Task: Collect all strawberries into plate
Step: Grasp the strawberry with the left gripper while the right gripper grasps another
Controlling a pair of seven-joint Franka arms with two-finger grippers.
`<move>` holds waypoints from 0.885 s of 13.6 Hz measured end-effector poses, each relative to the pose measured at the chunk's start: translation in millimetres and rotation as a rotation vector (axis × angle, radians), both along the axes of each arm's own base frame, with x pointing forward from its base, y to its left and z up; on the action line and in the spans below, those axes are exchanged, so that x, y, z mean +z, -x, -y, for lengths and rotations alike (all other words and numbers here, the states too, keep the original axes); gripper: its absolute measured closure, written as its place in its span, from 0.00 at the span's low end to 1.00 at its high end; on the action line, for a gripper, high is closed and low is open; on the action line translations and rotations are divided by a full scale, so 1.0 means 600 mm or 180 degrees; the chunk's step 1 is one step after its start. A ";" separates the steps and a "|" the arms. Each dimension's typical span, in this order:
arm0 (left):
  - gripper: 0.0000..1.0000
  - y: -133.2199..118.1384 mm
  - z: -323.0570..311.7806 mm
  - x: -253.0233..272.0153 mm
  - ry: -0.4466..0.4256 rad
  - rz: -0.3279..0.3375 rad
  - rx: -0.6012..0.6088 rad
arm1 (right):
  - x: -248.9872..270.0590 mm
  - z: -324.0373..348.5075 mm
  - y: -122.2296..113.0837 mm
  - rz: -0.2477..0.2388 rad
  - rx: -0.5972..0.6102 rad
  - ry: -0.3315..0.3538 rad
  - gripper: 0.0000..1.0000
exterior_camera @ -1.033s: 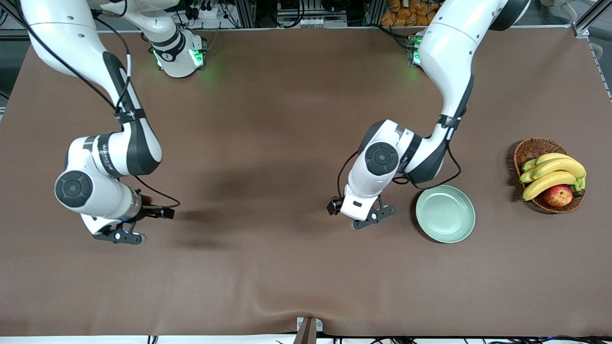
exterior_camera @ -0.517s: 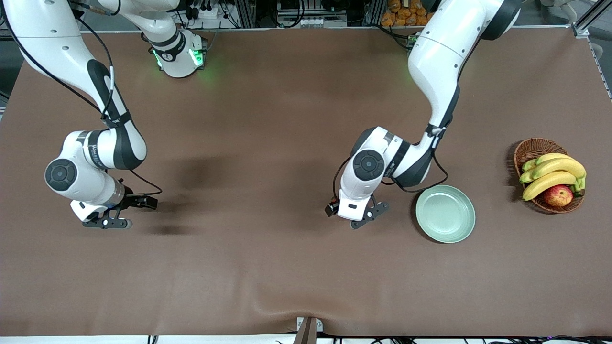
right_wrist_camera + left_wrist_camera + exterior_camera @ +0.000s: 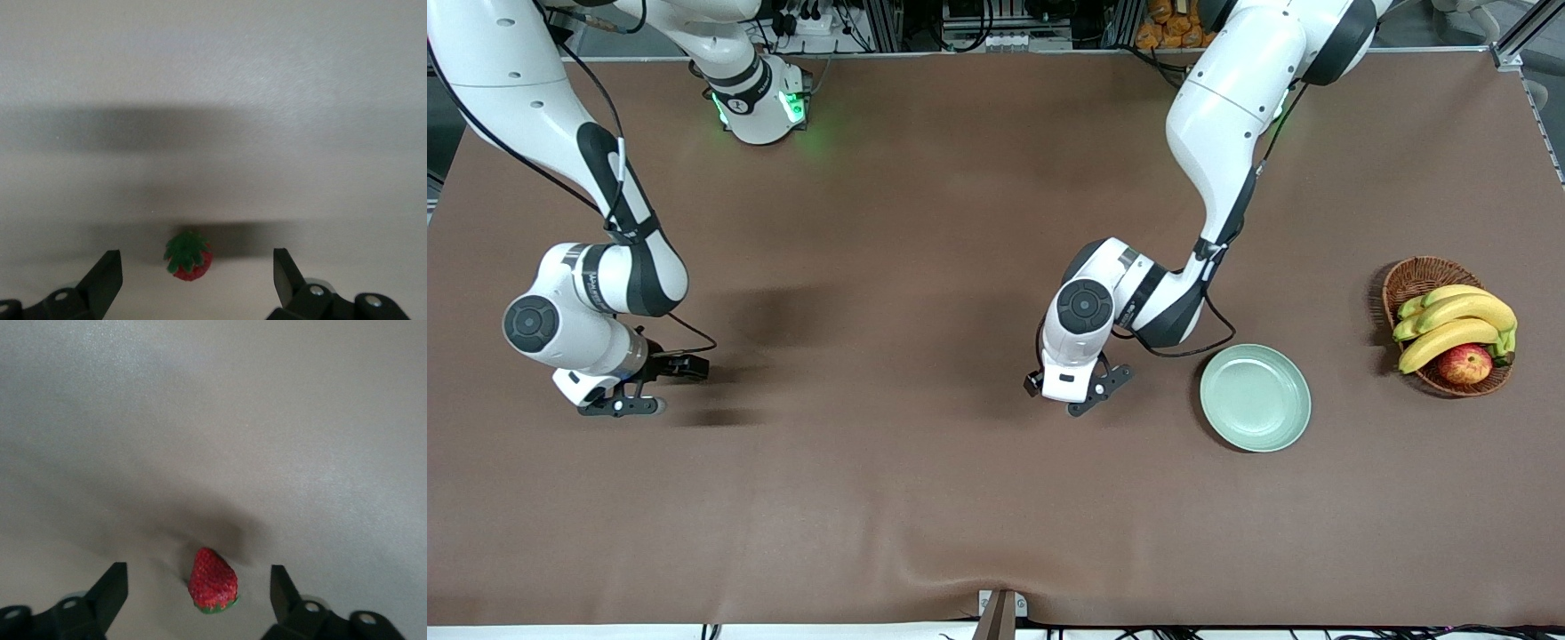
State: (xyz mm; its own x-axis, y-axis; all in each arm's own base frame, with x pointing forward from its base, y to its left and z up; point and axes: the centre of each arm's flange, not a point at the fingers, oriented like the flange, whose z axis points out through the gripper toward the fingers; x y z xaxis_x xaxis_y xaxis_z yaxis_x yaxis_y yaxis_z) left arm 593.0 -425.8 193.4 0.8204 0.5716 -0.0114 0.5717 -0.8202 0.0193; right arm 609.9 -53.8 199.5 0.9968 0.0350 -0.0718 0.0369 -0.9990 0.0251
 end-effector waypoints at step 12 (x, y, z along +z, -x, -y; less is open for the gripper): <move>0.72 -0.042 -0.023 0.023 0.0113 0.0209 -0.0031 | -0.047 -0.006 0.010 -0.0117 0.0058 -0.0022 0.27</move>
